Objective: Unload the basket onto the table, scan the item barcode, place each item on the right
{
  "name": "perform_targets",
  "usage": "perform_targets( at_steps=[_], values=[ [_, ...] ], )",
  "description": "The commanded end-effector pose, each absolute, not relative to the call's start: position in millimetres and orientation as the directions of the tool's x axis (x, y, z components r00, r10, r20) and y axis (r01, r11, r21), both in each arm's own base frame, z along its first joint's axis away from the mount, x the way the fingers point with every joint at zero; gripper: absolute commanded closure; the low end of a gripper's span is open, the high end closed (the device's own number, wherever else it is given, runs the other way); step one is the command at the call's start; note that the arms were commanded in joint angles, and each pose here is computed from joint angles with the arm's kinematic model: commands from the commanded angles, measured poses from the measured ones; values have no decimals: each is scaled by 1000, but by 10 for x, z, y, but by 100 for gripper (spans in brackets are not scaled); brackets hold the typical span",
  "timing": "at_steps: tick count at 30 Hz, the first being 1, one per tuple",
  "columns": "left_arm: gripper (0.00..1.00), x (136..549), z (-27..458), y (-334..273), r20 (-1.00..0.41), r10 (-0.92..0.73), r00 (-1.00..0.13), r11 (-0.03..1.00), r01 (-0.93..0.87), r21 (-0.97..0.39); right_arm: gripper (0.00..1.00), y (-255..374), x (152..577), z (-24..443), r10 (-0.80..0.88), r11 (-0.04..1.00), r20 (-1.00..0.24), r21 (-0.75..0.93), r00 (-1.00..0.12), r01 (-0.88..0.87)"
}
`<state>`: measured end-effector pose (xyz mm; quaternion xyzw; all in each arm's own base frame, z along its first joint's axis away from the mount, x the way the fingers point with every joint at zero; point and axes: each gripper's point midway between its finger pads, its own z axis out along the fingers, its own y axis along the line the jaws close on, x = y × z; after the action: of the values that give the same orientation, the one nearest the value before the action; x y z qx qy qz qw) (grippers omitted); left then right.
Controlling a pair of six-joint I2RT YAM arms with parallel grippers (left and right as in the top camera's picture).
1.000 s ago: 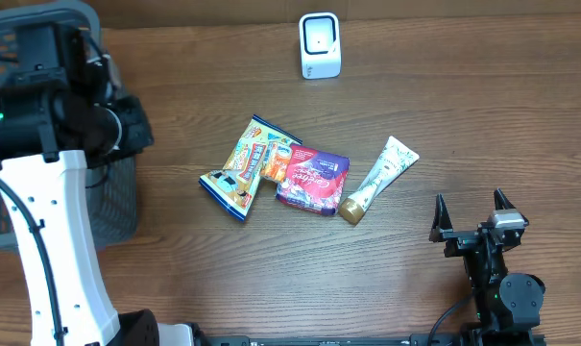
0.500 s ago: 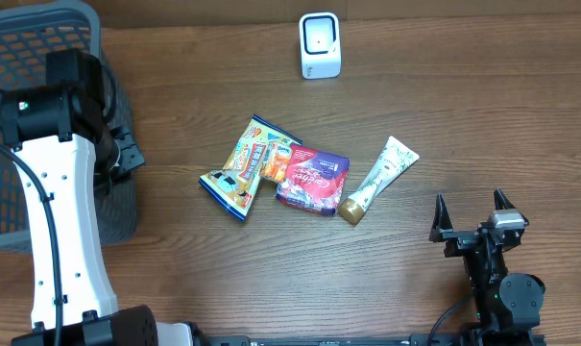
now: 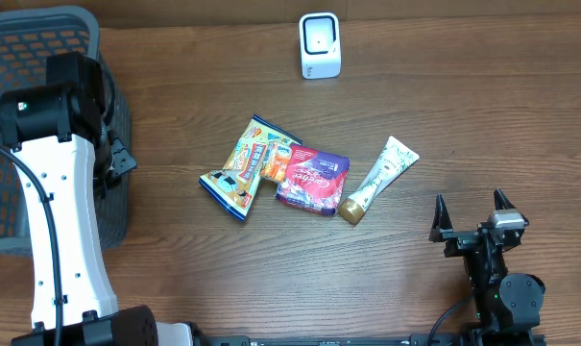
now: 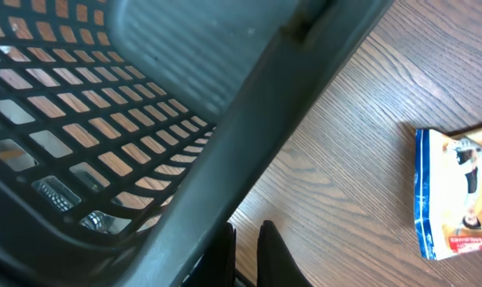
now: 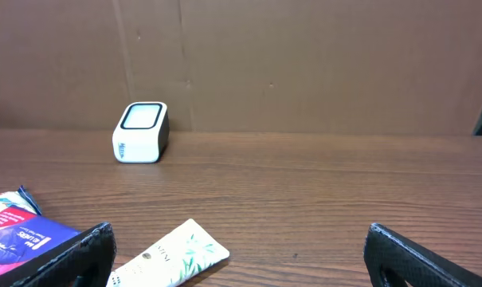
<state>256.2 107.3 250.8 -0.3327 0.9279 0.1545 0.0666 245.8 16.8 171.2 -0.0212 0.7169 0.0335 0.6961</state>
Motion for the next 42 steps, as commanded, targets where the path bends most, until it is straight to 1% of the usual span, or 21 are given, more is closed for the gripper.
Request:
perform_targets(
  at_steps=[1,7,23,30,32,34,36,37,38,40,42],
  values=[
    [96,2502,2581,1226,-284,-620,-732,667,-682,300,0,143,2461,1696,15,998,-1000,17,-25,-64],
    [96,2463,2653,1277,-330,-637,-696,626,-718,306,0,143,2461,1696,15,998,-1000,17,-25,-64],
    [96,2395,2783,1291,-383,-644,-662,601,-748,282,0,143,2461,1696,15,998,-1000,17,-25,-64],
    [96,2348,2860,1274,-407,-643,-649,601,-757,258,0,143,2461,1697,15,998,-1000,17,-25,-64],
    [96,2334,2879,1235,-408,-648,-643,608,-759,232,0,143,2461,1697,15,998,-1000,17,-25,-64],
    [95,2338,2892,1115,-396,-670,-628,627,-764,152,0,143,2461,1697,15,998,-1000,17,-25,-64],
    [93,2459,2869,820,-333,-693,-640,683,-730,-17,0,143,2461,1696,15,998,-1000,17,-25,-64],
    [93,2544,2871,622,-291,-681,-672,723,-681,-117,0,143,2461,1696,15,998,-1000,17,-25,-64],
    [92,2655,2906,342,-246,-637,-730,770,-587,-250,0,143,2461,1696,16,998,-1000,17,-25,-64],
    [91,2800,3044,-147,-228,-489,-842,818,-352,-454,0,143,2461,1697,15,998,-1000,17,-25,-64],
    [85,2836,3171,-486,-262,-352,-899,816,-158,-556,0,143,2461,1697,15,998,-1000,17,-25,-64]
  ],
)
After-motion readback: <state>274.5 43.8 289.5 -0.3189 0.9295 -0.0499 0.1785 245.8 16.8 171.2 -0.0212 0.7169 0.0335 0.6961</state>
